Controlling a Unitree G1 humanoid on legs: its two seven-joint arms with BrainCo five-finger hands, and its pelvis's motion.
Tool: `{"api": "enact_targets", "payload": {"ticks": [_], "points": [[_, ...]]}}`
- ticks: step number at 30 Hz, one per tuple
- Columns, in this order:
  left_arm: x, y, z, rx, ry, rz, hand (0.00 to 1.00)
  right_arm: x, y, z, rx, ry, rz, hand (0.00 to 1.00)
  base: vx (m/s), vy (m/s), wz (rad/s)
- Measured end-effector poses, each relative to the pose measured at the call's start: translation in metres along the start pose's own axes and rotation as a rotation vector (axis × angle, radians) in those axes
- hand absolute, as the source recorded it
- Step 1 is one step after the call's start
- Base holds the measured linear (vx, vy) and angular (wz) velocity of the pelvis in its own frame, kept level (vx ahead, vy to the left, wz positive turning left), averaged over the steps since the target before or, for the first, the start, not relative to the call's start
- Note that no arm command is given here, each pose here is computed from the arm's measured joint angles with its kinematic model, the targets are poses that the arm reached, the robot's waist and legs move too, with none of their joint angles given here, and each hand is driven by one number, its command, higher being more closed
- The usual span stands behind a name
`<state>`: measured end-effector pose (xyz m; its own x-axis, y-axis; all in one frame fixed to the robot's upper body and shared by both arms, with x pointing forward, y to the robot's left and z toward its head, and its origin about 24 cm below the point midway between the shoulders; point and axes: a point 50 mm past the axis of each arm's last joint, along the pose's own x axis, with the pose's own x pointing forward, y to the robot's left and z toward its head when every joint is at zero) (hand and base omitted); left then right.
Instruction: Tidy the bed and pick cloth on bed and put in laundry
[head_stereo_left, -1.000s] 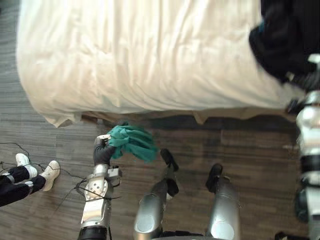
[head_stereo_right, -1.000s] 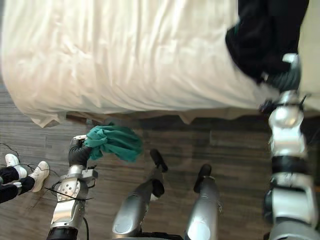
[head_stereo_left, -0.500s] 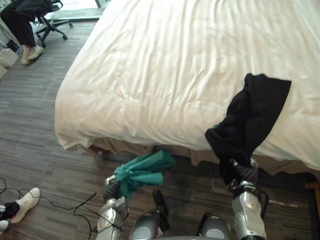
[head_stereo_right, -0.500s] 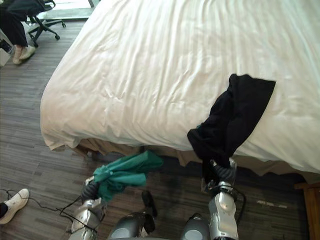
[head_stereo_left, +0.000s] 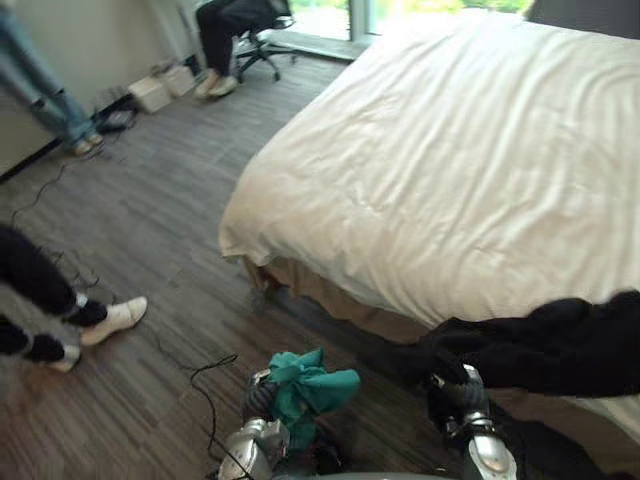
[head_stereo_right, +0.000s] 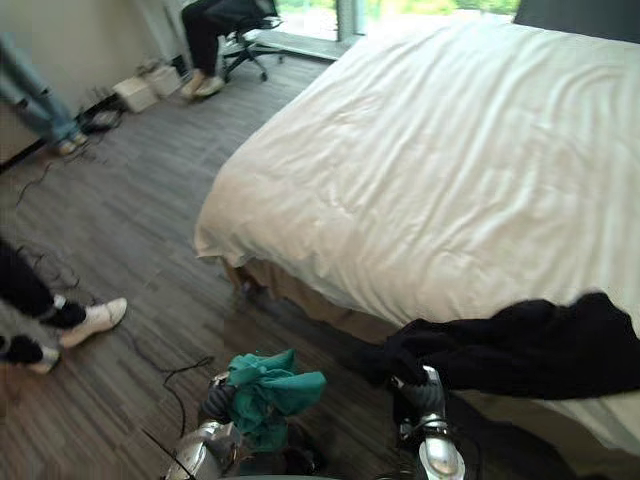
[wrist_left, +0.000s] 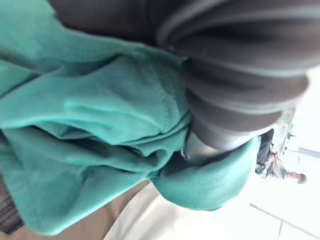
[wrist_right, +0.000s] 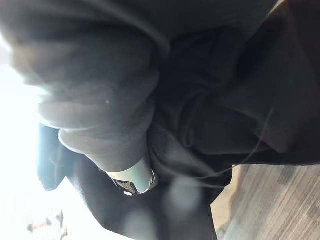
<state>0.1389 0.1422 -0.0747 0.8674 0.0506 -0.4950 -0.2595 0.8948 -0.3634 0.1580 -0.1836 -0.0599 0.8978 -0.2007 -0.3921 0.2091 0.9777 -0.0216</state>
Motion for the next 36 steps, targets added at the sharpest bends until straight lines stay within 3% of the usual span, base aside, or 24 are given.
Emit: {"api": "enact_targets", "payload": {"ticks": [8,12,17,36], "points": [[0.0,0.0,0.002,0.081,0.003,-0.019,1.0,-0.01,0.028,-0.024,-0.087,0.112,0.149,1.0,0.1,0.032,1.7],[0.003,-0.01,0.008,0.097,-0.027,-0.053,1.0,-0.023,0.022,-0.04,-0.077,0.187,0.119,1.0,0.09,-0.066,2.29],[0.001,0.001,-0.006,0.119,0.042,-0.002,1.0,-0.027,0.021,-0.046,-0.001,0.229,0.064,1.0,0.13,-0.113,1.56],[-0.004,-0.02,-0.02,0.097,0.106,-0.099,1.0,-0.04,0.018,-0.057,-0.001,0.274,0.08,1.0,0.04,-0.014,-0.01]]}}
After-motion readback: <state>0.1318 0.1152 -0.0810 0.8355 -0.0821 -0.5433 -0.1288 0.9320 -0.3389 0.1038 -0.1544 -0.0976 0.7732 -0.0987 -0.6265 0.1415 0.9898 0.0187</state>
